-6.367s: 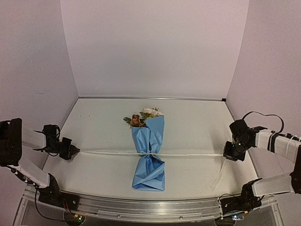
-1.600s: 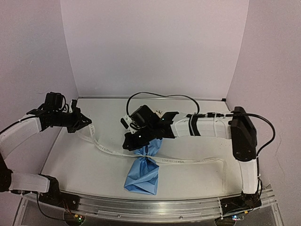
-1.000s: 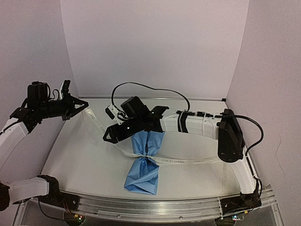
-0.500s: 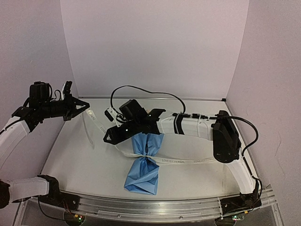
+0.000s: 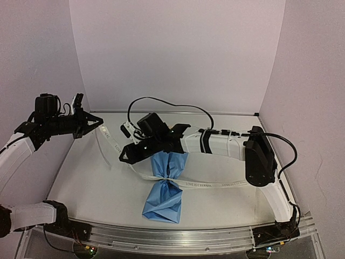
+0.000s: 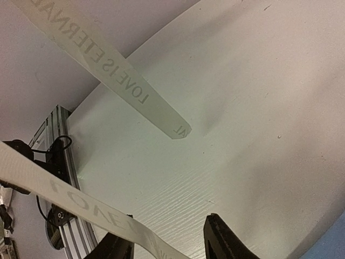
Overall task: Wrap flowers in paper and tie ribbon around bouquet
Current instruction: Pass from the left arm to the right
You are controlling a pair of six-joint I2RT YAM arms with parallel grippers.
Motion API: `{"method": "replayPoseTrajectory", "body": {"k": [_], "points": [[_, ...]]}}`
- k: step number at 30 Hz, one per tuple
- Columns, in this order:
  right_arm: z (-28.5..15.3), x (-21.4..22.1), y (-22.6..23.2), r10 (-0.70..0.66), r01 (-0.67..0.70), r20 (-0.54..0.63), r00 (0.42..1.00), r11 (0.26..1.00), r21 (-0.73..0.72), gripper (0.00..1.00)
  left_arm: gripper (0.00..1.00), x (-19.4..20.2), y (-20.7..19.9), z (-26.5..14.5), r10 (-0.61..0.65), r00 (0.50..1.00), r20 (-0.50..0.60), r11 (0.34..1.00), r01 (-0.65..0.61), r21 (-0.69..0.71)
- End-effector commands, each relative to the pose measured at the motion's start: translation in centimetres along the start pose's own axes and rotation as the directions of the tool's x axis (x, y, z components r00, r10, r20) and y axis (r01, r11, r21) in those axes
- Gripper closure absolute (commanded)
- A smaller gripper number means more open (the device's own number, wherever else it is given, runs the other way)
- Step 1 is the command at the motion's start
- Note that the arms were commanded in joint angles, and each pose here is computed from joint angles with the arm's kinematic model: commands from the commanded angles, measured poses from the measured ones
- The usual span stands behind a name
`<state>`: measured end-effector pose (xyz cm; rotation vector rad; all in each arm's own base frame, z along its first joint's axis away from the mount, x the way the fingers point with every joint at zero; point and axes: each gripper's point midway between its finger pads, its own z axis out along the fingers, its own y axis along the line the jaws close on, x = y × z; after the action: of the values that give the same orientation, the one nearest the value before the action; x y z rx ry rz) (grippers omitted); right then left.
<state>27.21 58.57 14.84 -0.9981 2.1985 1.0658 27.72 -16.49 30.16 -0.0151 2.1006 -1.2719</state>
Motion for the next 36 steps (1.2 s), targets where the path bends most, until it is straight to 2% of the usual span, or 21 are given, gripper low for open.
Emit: {"method": "replayPoseTrajectory", "body": {"k": [1,4,6,9,13,21,28,36], "points": [[-2.7,-4.1,2.7,-0.019,0.023,0.104,0.994,0.999,-0.037,0.63,1.00,-0.8,-1.3,-0.1,0.037,0.999,0.015,0.999,-0.038,0.034],[-2.9,-4.0,2.7,-0.020,0.024,0.102,0.995,0.999,-0.031,0.74,1.00,-0.7,-1.0,0.0,0.032,0.999,0.015,0.999,-0.033,0.027],[-3.1,-3.8,2.6,-0.020,0.022,0.096,0.995,1.000,-0.022,0.86,1.00,-0.7,-0.7,0.0,0.030,0.999,0.016,0.999,-0.031,0.017],[-4.0,-3.1,2.6,-0.014,0.015,0.073,0.997,1.000,-0.008,1.00,1.00,-0.8,1.1,0.1,0.019,0.999,0.038,0.998,-0.016,-0.064],[-6.5,-0.9,2.1,0.013,-0.013,0.013,1.000,0.999,0.040,1.00,1.00,0.4,4.3,1.1,-0.012,1.000,0.013,0.990,0.013,-0.139],[-12.4,9.0,-0.1,0.098,-0.055,-0.214,0.972,0.979,0.197,1.00,1.00,5.8,9.2,5.1,-0.090,0.988,-0.126,0.975,0.061,-0.214],[-14.8,14.8,-1.0,0.144,-0.043,-0.352,0.925,0.959,0.281,1.00,1.00,11.4,11.0,9.7,-0.113,0.959,-0.261,0.967,0.046,-0.251],[-16.8,17.0,-2.1,0.153,0.003,-0.396,0.905,0.930,0.367,1.00,1.00,14.2,11.0,13.6,-0.071,0.931,-0.357,0.971,-0.017,-0.240]]}}
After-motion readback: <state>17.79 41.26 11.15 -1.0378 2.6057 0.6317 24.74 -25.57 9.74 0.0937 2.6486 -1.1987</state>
